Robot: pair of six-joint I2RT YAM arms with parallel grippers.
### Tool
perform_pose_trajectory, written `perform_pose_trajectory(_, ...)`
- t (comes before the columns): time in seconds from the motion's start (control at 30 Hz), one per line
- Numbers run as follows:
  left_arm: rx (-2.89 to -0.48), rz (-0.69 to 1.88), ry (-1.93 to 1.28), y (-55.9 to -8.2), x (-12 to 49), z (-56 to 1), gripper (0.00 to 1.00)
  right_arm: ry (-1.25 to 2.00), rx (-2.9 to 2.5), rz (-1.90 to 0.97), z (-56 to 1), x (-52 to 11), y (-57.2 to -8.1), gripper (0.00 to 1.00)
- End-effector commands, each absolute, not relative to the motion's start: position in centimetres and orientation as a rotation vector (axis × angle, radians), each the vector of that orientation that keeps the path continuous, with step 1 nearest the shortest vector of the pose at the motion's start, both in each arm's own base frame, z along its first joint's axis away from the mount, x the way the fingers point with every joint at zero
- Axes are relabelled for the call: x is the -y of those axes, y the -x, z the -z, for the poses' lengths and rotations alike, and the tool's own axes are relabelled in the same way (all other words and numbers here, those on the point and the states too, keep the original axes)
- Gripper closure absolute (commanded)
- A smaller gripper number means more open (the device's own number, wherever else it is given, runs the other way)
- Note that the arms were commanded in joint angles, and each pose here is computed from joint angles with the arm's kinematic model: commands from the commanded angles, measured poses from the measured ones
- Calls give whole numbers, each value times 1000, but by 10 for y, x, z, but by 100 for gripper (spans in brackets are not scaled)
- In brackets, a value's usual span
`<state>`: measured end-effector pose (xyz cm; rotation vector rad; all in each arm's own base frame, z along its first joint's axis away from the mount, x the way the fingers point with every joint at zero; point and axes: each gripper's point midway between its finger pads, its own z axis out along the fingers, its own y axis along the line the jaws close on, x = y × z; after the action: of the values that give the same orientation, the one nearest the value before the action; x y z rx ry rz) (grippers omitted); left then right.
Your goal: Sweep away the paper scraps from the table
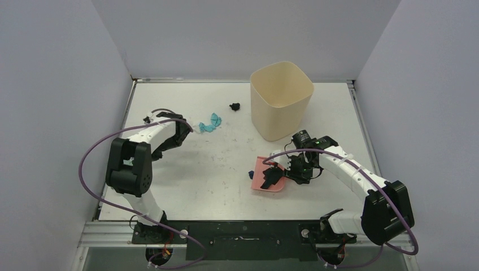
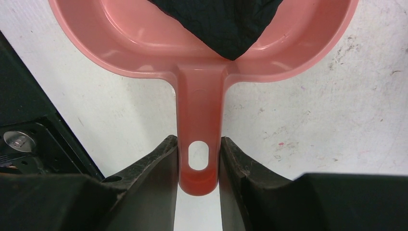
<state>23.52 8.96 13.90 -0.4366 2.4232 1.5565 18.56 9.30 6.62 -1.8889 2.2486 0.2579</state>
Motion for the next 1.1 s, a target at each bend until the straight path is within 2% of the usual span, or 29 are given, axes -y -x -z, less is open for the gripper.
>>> perform_pose_trajectory(0.0,-2552,-1403,450,-237,-82,-121,100,1888,-2170,-246,-73,-99,-192,95)
perform_pose_trajectory(0.23,-2781,-1117,409,-232,-46,-97,100,1892,-2192,-233,-75,-98,-195,95)
perform_pose_trajectory(0.43,-2833,-992,208,-226,-3,-102,100,1918,-2236,-163,-76,-87,-197,95)
perform_pose_trajectory(0.57,-2768,-858,102,-233,38,-114,100,1952,-2277,-85,-75,-74,-197,95)
perform_pose_trajectory(0.67,-2692,-605,33,-244,86,-122,100,1972,-2302,-46,-74,-67,-196,95)
perform_pose_trajectory(0.87,-2741,-11,-9,-245,169,-123,100,1978,-2357,10,-74,-56,-191,95)
perform_pose_trajectory(1.07,-2665,311,-83,-243,231,-151,100,1966,-2378,52,-73,-52,-193,95)
